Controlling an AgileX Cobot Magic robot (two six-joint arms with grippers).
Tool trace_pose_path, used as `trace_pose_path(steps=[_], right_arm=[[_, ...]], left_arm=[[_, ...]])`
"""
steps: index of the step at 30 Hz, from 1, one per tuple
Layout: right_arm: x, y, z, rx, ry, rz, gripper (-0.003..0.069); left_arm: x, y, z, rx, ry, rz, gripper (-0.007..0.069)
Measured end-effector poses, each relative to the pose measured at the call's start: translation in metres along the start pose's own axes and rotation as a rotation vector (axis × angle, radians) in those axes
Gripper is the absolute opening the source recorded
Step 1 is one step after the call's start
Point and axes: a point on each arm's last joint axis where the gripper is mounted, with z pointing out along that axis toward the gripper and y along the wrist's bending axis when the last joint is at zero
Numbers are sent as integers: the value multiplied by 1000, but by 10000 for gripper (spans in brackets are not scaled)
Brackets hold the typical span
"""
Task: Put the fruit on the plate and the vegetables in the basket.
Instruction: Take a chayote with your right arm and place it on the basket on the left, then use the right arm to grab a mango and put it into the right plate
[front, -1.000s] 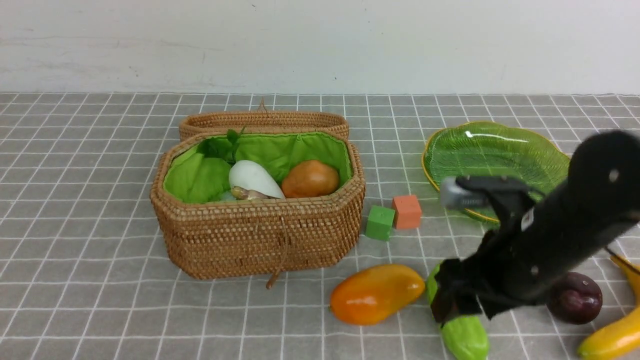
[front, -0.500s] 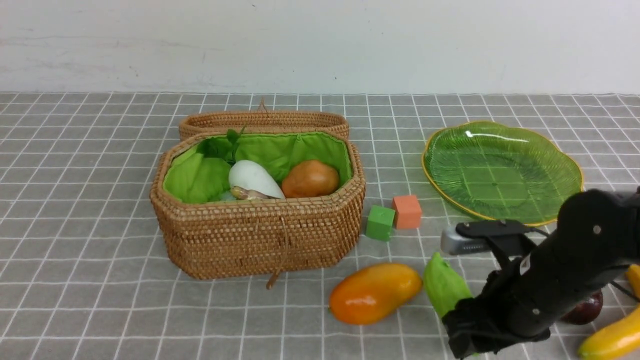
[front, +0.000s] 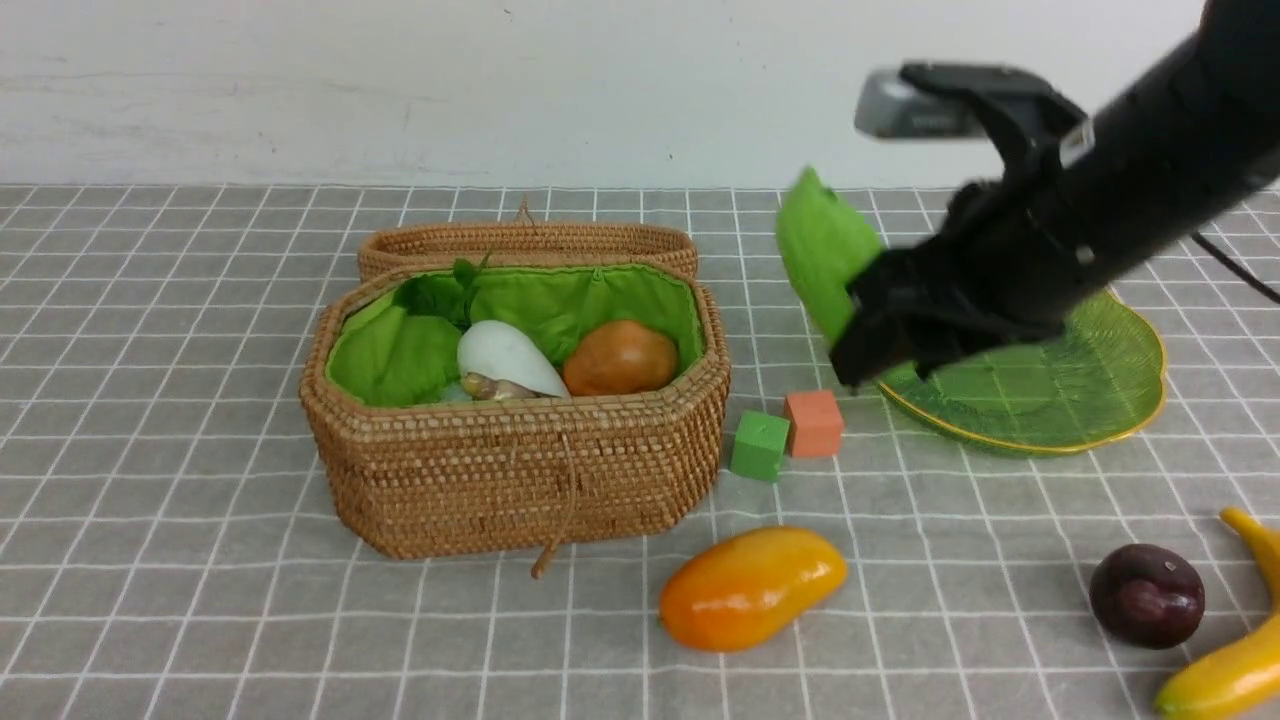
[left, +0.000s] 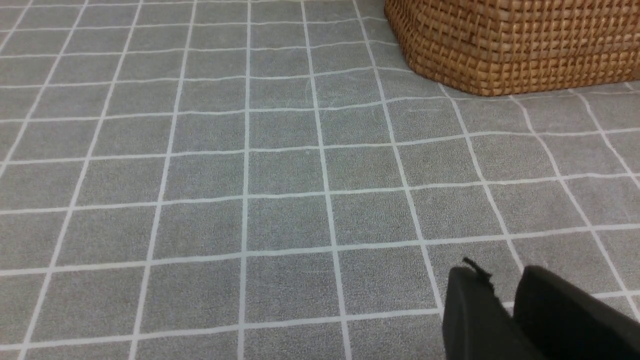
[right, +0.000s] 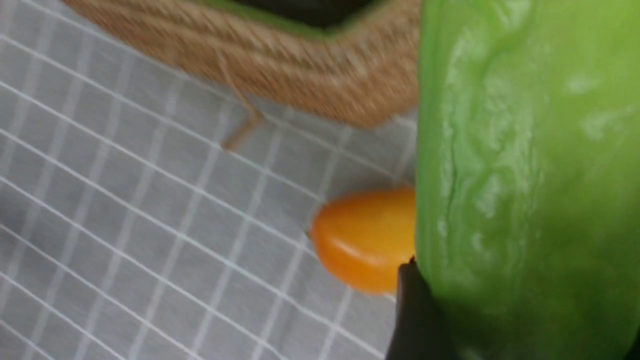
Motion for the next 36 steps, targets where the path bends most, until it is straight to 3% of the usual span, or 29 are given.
trace_pose_path(steps=[6, 13, 16, 20, 23, 27, 32, 36], right_arm=[[-37, 13, 40, -177, -23, -31, 405], [-48, 22, 112, -203, 52, -99, 407], [-50, 21, 130, -198, 51, -95, 479], [-53, 21, 130, -194, 24, -79, 635], [-53, 22, 126, -189, 23, -74, 676], [-52, 24, 113, -165, 47, -95, 662], [-41, 30, 61, -69, 142, -279, 624], [-25, 35, 33, -69, 148, -390, 618]], left_arm=[[0, 0, 0, 0, 0, 0, 146], [0, 0, 0, 0, 0, 0, 154], [0, 0, 0, 0, 0, 0, 156], [0, 0, 0, 0, 0, 0, 157], [0, 0, 0, 0, 0, 0, 159], [0, 0, 0, 0, 0, 0, 162], [0, 0, 0, 0, 0, 0, 165], [0, 0, 0, 0, 0, 0, 168]])
